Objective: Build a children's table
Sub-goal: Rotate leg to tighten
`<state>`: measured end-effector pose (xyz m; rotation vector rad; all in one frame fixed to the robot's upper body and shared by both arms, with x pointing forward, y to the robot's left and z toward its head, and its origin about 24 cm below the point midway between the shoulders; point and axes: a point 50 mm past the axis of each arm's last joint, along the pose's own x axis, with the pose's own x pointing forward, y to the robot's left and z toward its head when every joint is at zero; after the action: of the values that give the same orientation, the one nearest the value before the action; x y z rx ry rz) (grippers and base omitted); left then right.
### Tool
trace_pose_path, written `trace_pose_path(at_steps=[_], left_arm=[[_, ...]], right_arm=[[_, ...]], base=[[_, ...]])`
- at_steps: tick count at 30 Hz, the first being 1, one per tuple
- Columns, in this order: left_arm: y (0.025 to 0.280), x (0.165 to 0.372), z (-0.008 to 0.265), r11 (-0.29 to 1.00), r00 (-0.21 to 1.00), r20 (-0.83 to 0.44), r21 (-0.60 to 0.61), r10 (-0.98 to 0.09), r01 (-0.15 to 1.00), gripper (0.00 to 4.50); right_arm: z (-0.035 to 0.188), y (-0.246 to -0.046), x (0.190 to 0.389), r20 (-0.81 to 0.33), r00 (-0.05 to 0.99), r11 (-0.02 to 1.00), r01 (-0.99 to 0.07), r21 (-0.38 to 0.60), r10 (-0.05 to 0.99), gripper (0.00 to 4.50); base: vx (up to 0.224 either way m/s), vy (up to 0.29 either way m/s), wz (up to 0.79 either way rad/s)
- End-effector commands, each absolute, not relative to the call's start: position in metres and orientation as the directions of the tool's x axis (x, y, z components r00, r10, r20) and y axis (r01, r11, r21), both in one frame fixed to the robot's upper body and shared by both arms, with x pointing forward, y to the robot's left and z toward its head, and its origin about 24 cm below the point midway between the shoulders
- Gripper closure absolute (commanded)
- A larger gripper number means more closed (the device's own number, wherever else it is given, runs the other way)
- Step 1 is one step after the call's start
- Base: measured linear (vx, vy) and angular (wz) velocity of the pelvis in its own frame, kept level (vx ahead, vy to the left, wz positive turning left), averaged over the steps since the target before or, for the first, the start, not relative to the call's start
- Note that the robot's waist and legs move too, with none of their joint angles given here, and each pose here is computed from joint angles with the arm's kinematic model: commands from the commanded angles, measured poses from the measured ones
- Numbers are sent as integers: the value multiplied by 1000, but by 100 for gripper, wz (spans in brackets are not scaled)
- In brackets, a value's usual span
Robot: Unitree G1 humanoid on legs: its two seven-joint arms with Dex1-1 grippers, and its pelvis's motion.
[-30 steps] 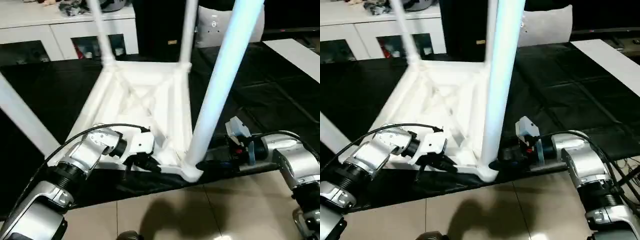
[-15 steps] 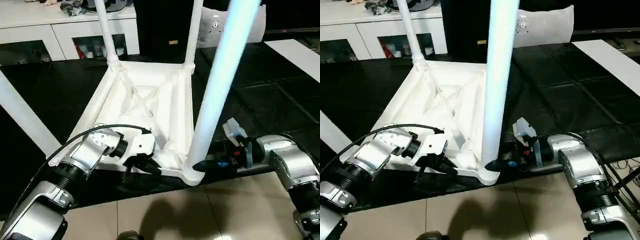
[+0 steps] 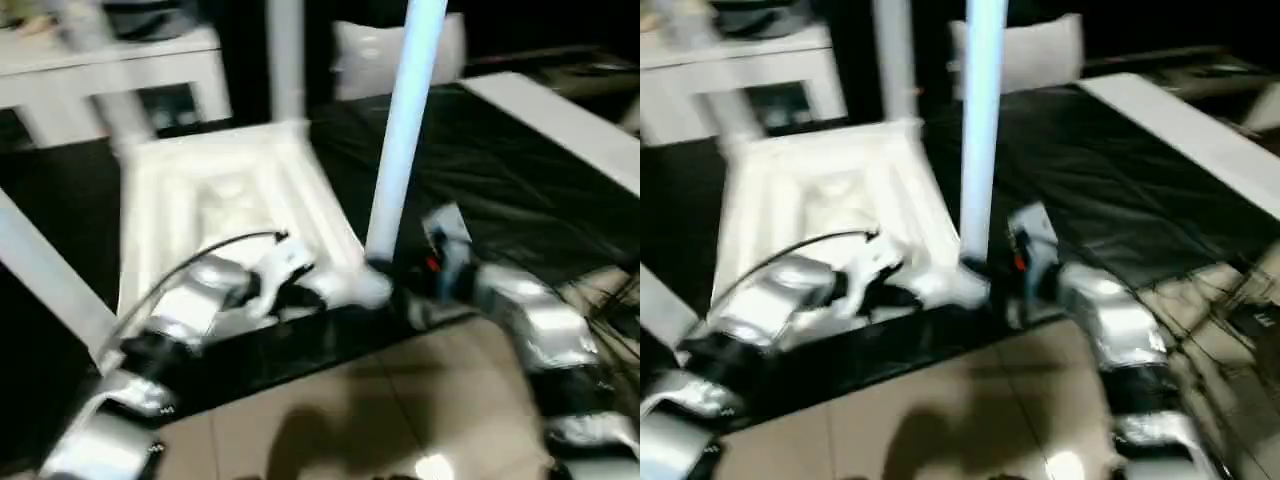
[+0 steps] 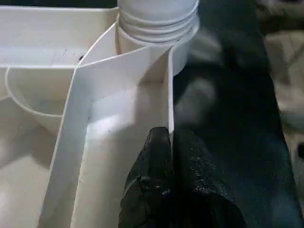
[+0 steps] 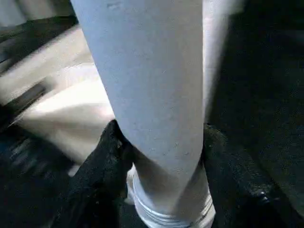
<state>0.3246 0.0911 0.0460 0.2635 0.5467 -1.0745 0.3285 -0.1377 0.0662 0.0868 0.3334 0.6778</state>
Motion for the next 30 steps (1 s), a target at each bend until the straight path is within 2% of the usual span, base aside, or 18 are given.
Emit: trace_pose_path(at_steps=[1,4,5,7,10,15,16,18,21,23,24,27,28,30], left_arm=[[65,326,59,439,358,-459,-80,-813,895,450],[52,326,61,461,384,-443,-77,-810,884,450],[51,326,61,462,385,-448,-72,-807,884,450],[53,326,59,457,385,-468,-47,-796,888,450],[63,327,57,438,386,-495,12,-778,899,450],[78,325,53,392,360,-523,53,-773,919,450],[83,323,53,338,320,-526,65,-788,939,450],[86,321,53,309,295,-524,64,-799,949,450],[87,320,54,284,269,-513,52,-815,958,450],[91,315,51,162,168,-548,60,-819,985,450],[92,314,51,149,157,-554,60,-818,987,450],[100,308,50,25,57,-589,62,-806,998,450],[100,308,50,25,57,-589,62,-806,998,450],[105,303,50,-50,-9,-614,49,-789,998,450]], right_arm=[[59,-123,333,-302,751,810,-549,209,587,255],[67,-110,336,-189,782,799,-547,251,594,255],[69,-108,336,-169,782,792,-552,262,600,201],[69,-107,333,-158,763,773,-581,256,627,201],[69,-112,328,-149,746,754,-607,250,650,161],[76,-136,321,-91,699,703,-692,165,709,129],[77,-150,317,-108,662,670,-731,125,742,110],[78,-161,315,-138,629,642,-760,100,765,104],[79,-169,313,-172,605,621,-781,63,778,75],[80,-181,310,-252,534,550,-835,-5,807,75],[80,-182,310,-258,526,542,-840,-10,810,75],[82,-189,304,-295,397,415,-910,-3,869,75],[82,-189,304,-295,397,415,-910,-3,869,75],[82,-187,298,-308,282,310,-950,46,909,102]], base=[[0,0,0],[0,0,0],[0,0,0],[0,0,0],[0,0,0],[0,0,0],[0,0,0],[0,0,0],[0,0,0],[0,0,0],[0,0,0],[0,0,0],[0,0,0],[0,0,0]])
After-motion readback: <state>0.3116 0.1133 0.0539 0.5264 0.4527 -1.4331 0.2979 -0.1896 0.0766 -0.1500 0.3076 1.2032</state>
